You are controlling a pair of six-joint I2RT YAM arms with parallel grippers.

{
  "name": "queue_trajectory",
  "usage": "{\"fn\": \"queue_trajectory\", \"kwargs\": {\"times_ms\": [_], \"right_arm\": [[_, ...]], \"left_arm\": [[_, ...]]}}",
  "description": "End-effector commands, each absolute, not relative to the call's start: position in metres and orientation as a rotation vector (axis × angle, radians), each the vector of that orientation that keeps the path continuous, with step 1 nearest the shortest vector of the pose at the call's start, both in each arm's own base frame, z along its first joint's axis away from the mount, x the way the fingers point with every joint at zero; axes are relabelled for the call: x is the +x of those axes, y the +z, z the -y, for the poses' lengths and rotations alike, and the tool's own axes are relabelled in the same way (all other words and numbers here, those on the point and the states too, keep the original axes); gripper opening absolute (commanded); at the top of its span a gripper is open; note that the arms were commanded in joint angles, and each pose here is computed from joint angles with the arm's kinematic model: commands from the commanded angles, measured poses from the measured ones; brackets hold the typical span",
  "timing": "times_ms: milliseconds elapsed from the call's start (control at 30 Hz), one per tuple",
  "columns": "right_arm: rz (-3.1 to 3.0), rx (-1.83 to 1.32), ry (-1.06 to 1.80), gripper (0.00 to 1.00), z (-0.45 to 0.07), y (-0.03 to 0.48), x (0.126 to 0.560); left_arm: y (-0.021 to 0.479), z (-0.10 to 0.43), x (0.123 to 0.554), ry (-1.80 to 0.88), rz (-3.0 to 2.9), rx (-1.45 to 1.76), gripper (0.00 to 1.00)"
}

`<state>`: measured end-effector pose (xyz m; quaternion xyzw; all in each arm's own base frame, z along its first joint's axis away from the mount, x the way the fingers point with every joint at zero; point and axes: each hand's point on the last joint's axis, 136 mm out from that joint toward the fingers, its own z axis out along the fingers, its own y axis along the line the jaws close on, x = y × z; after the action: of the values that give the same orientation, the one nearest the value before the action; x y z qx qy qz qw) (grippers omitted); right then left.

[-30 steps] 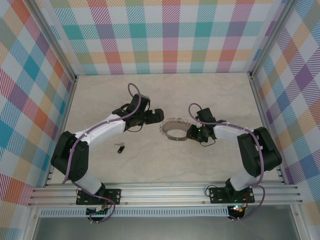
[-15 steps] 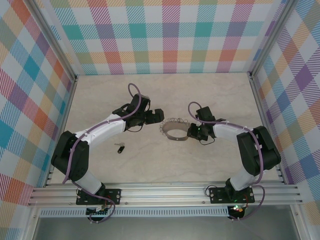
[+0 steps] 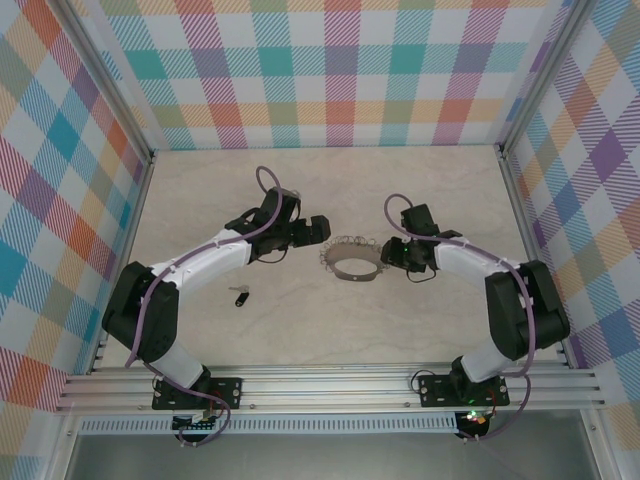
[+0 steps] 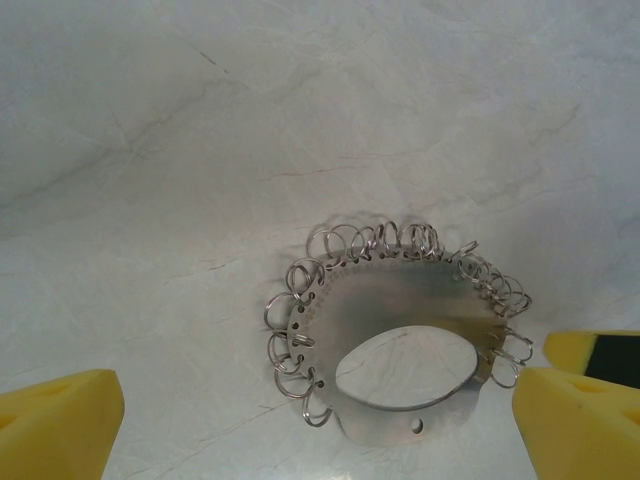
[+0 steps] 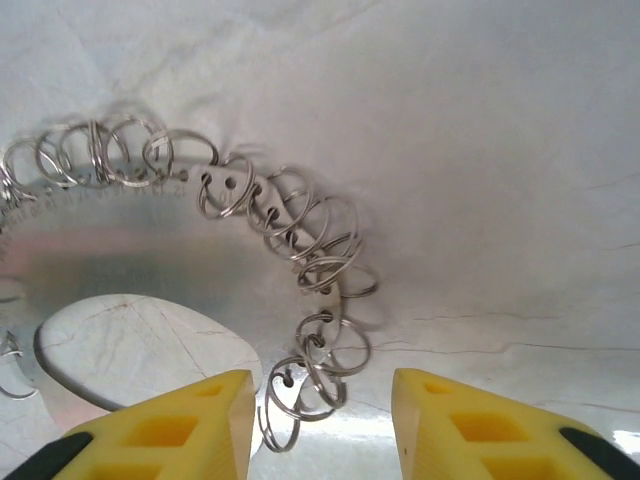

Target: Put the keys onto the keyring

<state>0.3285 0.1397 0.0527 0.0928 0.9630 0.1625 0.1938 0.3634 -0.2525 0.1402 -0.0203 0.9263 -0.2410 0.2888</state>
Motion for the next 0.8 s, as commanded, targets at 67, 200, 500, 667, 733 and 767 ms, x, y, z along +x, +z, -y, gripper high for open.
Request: {"fn": "queue_trajectory", "kwargs": {"times_ms": [67, 200, 500, 667, 733, 767], "right_arm": [[-2.733, 0.261, 0.446, 0.40, -0.133, 0.051, 0.318], [-2.765, 0.254, 0.487, 0.38, -0.140, 0.042, 0.318], [-2.818, 0.221, 0.575, 0.26, -0.161, 0.017, 0.335], [-2.803, 0.136, 0.577, 0.11, -0.171, 0.023, 0.362], [-2.793, 0.089, 0.583, 0.07, -0.176, 0.026, 0.374], [-2.785, 0.067, 0.586, 0.06, -0.179, 0.029, 0.379]], "left_arm": [[0.129, 0.271, 0.360, -0.729, -2.489, -0.055, 0.99], [0.129, 0.279, 0.363, -0.752, -2.494, -0.043, 0.99], [0.129, 0.280, 0.364, -0.757, -2.489, -0.050, 0.99], [0.126, 0.281, 0.364, -0.763, -2.493, -0.059, 0.99], [0.125, 0.281, 0.364, -0.765, -2.494, -0.058, 0.99], [0.125, 0.282, 0.364, -0.767, -2.494, -0.061, 0.99]]}}
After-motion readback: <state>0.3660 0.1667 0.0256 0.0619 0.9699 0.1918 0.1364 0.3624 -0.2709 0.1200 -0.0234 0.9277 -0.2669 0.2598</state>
